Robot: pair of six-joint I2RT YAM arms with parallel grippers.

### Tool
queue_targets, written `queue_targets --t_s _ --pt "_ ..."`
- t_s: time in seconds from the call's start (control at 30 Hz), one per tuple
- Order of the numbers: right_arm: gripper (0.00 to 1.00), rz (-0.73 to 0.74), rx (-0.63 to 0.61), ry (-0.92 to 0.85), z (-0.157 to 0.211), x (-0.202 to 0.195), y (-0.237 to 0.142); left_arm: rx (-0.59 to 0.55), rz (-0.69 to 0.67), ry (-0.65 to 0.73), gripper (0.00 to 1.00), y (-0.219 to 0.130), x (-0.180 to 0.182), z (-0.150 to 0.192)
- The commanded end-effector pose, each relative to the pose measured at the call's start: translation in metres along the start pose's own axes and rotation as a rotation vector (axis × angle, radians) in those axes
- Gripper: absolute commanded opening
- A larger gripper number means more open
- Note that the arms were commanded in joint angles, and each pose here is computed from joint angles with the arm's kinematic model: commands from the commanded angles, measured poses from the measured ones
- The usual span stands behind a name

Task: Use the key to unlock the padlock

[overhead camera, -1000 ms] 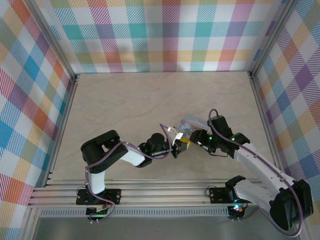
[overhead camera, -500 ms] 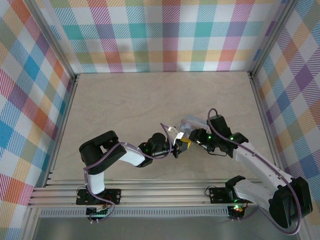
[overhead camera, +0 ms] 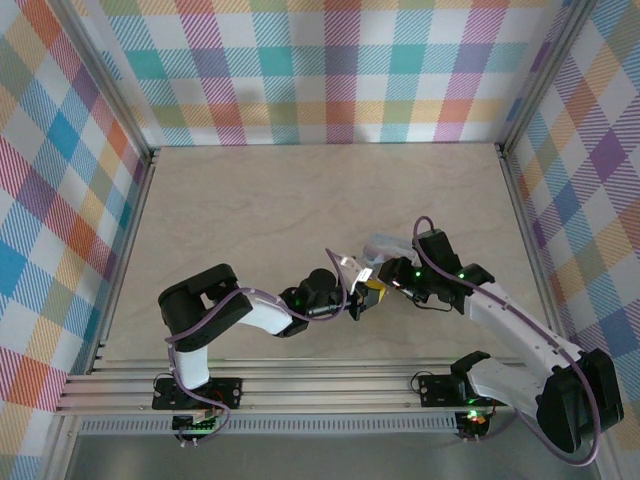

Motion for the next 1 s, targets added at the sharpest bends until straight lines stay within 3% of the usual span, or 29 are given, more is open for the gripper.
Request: queue_targets --t_s 0.0,0.17,0.4,0.77,0.97 --pt "0.5 -0.026 0.007 -0.006 -0.001 0.012 -0.001 -0.103 0.024 0.022 0.0 -0.003 -0.013 -0.037" --pt "0.45 -0.026 0.02 -0.008 0.0 0.014 0.001 -0.107 0.022 0.028 0.0 -0.004 -0.014 -0.04" --pt "0.24 -0.015 0.029 -0.004 0.001 0.013 0.0 -0.072 0.01 0.102 0.0 -0.002 -0.019 -0.038" --pt "0.03 -0.005 0.065 0.006 0.005 0.015 0.001 -0.013 -0.008 0.282 0.0 0.003 -0.039 -0.036" --pt "0.06 -0.017 0.122 0.039 0.012 0.02 0.001 0.042 -0.074 0.504 0.0 0.004 -0.051 -0.04"
Point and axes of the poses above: each hand's point on the last joint's axis, 136 mm out from that joint toward the fingers, its own y axis out along the fingers, its own x axis along the line the jaws close on, z = x × y, the point moved 2 cm from there along -y, back along the fingers, and after that the axes turned 13 degrees about y, right-handed, at the moved point
